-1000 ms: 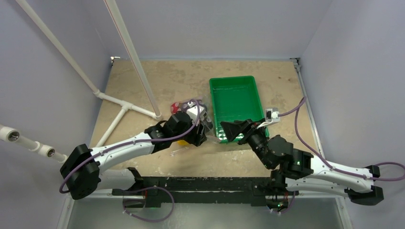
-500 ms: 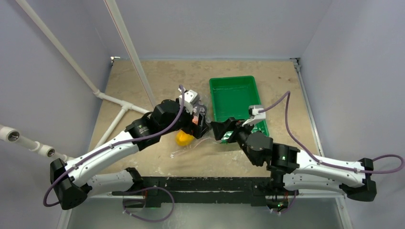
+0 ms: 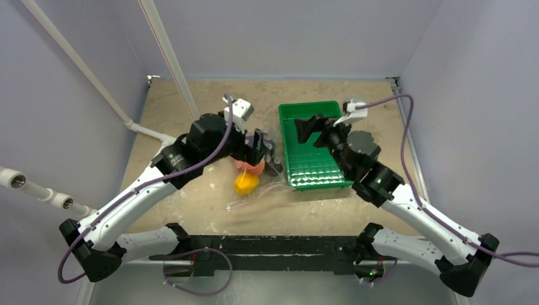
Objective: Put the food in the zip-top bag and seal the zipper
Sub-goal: Reset both arms
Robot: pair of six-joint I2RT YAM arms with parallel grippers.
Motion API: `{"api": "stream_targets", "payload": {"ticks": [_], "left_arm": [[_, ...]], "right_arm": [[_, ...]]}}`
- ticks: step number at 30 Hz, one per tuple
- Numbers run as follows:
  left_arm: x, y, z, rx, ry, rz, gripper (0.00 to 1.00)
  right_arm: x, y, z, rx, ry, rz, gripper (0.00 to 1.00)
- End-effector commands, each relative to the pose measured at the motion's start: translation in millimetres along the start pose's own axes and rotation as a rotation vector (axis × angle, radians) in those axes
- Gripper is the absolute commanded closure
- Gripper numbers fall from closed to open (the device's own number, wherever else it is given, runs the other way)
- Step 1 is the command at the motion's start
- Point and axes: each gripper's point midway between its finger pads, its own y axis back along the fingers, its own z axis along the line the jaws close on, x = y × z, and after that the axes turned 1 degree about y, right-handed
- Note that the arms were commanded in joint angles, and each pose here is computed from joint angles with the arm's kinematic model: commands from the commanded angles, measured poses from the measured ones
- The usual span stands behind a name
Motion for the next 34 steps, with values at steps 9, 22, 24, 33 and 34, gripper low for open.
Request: {"api": "stream_targets", "payload": {"ticks": [9,22,24,33,34], "left_arm": [[-37,33,63,-0.116,0.075,-0.198,0.01],[5,38,53,-0.028,0.075,-0.216,0.01],[8,40,49,-0.002,0.063,-0.216,0.01],[8,59,50,-0.005,0.044,-0.298,0.01],[8,59,50,-0.003,0.044,-0.301,0.01]], "right_arm": [[-85,-9,-40,-0.150,-0.007,-0.118,0.01],[-86,39,-42,-0.190,0.044,-0.227,0.01],[-86,45,-44,-0.195,0.073,-0.254,0.01],[-95,64,-42,-0.219,0.102,-0.342,0.01],[-93,62,-41,-0.223,0.100,-0.332,0.01]]}}
